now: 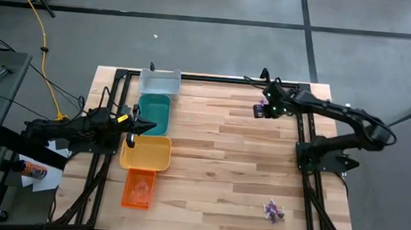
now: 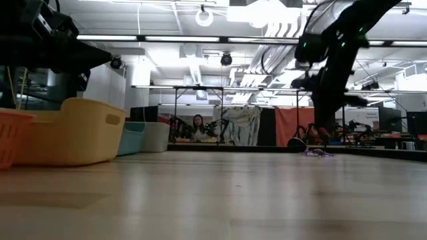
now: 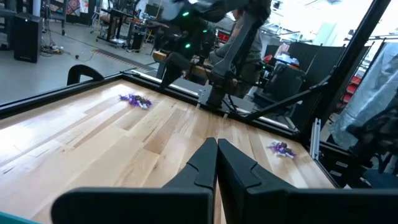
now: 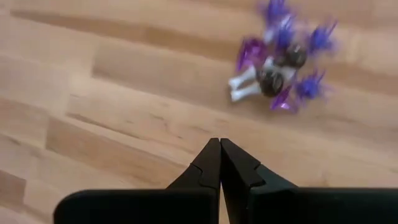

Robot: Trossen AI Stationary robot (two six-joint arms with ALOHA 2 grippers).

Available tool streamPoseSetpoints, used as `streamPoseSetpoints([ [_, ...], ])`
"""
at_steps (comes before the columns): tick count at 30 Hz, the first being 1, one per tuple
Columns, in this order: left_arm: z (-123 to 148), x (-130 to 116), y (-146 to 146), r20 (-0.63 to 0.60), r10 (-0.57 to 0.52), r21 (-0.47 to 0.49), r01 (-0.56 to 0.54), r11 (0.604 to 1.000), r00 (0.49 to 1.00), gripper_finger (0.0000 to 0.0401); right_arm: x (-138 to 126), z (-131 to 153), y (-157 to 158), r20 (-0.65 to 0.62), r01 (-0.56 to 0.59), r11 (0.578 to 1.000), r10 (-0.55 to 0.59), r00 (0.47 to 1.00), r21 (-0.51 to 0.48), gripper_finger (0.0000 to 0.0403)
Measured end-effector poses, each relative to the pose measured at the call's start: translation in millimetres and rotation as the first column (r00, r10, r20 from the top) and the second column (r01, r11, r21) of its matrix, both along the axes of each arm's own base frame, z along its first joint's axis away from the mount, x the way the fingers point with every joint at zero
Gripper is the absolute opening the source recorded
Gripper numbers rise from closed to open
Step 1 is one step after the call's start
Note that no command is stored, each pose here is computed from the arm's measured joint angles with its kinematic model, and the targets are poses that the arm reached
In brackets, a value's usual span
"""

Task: Sort Halloween decoration
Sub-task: Put the white bone toy in the green bin

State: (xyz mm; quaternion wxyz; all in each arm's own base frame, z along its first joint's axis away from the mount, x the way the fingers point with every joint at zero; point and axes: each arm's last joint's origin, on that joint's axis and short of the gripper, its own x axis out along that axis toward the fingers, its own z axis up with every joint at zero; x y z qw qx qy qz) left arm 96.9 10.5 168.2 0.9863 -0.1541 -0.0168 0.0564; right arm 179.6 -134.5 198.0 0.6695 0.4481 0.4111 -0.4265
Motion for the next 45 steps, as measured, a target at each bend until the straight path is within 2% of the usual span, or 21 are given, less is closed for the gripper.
streamPoseSetpoints([
  [4, 0.0, 0.0, 0.0, 0.0, -0.001, 0.0, 0.001, 1.0, 1.0, 0.0001, -2.7, -18.9, -15.2, -0.052, 0.036, 0.996, -0.032, 0.998, 0.081, 0.0001],
  [14, 0.0, 0.0, 0.0, 0.0, 0.0, 0.0, 0.0, 1.0, 1.0, 0.0001, -6.7, -25.3, -30.6, -0.035, 0.106, 0.991, -0.104, 0.994, 0.078, 0.0006],
  [18, 0.0, 0.0, 0.0, 0.0, 0.0, 0.0, 0.0, 1.0, 1.0, 0.0001, -4.6, -24.2, -33.8, 0.004, 0.172, 0.983, -0.172, 0.985, 0.07, 0.0044],
  [24, 0.1, 0.0, 0.0, 0.001, -0.001, 0.0, 0.001, 1.0, 1.0, 0.0001, 0.5, -23.9, -29.4, 0.018, 0.223, 0.971, -0.225, 0.974, 0.085, 0.0136],
  [28, 0.0, 0.0, 0.0, 0.0, 0.0, 0.0, 0.0, 1.0, 1.0, 0.0001, 5.1, -27.3, -24.2, -0.006, 0.332, 0.938, -0.333, 0.943, 0.097, 0.0165],
  [36, -0.1, 0.0, 0.0, 0.0, 0.0, 0.0, 0.0, 1.0, 1.0, 0.0001, 7.6, -39.5, -27.1, -0.052, 0.518, 0.85, -0.516, 0.855, 0.091, 0.0169],
  [41, -0.1, 0.0, 0.0, 0.0, 0.0, 0.0, 0.0, 1.0, 1.0, 0.0001, 7.9, -47.2, -31.5, -0.065, 0.594, 0.799, -0.591, 0.804, 0.091, 0.0169],
  [45, -0.1, 0.0, 0.0, 0.0, 0.0, 0.0, 0.0, 1.0, 1.0, 0.0001, 9.8, -55.8, -32.2, -0.094, 0.613, 0.78, -0.606, 0.79, 0.125, 0.0169],
])
